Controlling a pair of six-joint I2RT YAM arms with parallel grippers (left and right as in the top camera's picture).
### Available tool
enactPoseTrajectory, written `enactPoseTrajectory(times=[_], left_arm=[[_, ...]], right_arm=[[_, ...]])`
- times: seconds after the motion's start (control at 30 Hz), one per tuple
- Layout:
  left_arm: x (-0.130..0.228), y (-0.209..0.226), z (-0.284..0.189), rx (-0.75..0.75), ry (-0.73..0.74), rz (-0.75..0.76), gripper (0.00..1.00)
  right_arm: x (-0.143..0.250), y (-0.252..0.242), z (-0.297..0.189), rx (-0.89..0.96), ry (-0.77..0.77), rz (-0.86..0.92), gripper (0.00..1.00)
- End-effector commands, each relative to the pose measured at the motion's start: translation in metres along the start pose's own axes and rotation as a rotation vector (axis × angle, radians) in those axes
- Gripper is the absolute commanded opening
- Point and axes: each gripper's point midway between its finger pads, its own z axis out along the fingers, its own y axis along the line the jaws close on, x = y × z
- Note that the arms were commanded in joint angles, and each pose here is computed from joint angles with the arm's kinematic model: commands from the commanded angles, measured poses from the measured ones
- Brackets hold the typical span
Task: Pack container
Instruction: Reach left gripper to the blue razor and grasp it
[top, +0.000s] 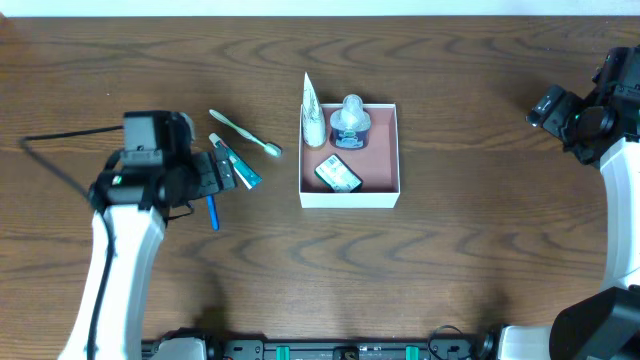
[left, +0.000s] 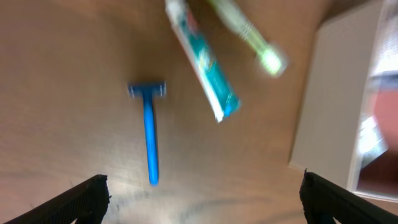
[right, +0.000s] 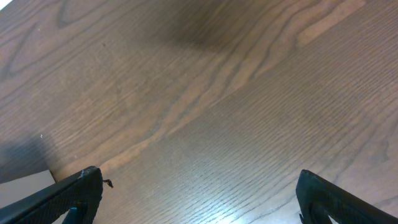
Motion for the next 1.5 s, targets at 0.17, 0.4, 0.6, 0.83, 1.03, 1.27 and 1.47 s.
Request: enactPoseTrajectory(times=[0.17, 0.4, 0.6, 0.83, 1.03, 1.27, 1.47], left_arm=[[0.022, 0.011, 0.038, -0.036, 0.187, -0.018, 0.99], [0.025, 0.030, 0.061, -0.097, 0.200, -0.061, 0.98], [0.025, 0.043, 0.082, -0.103, 0.183, -0.099, 0.99], [0.022, 0.046, 0.099, -0.101, 0.170, -0.097, 0.86], [0.029, 0.051, 0.117, -0.111, 0.212, -0.103, 0.80], [0.041, 0.057, 0.140, -0.125, 0.270, -0.111, 0.73], [0.044, 0.063, 0.143, -0.154, 0.283, -0.110, 0.39]], right_arm=[[-0.001, -0.003, 0.002, 0.013, 0.000, 0.008, 0.99], [-0.001, -0.003, 0.002, 0.013, 0.000, 0.008, 0.99], [-0.001, -0.003, 0.002, 0.013, 0.000, 0.008, 0.99], [-0.001, -0.003, 0.002, 0.013, 0.000, 0.008, 0.99], [-0.001, -0.003, 0.002, 0.013, 0.000, 0.008, 0.99], [-0.001, -0.003, 0.002, 0.013, 0.000, 0.008, 0.99], [-0.001, -0.003, 0.002, 0.013, 0.000, 0.008, 0.99]])
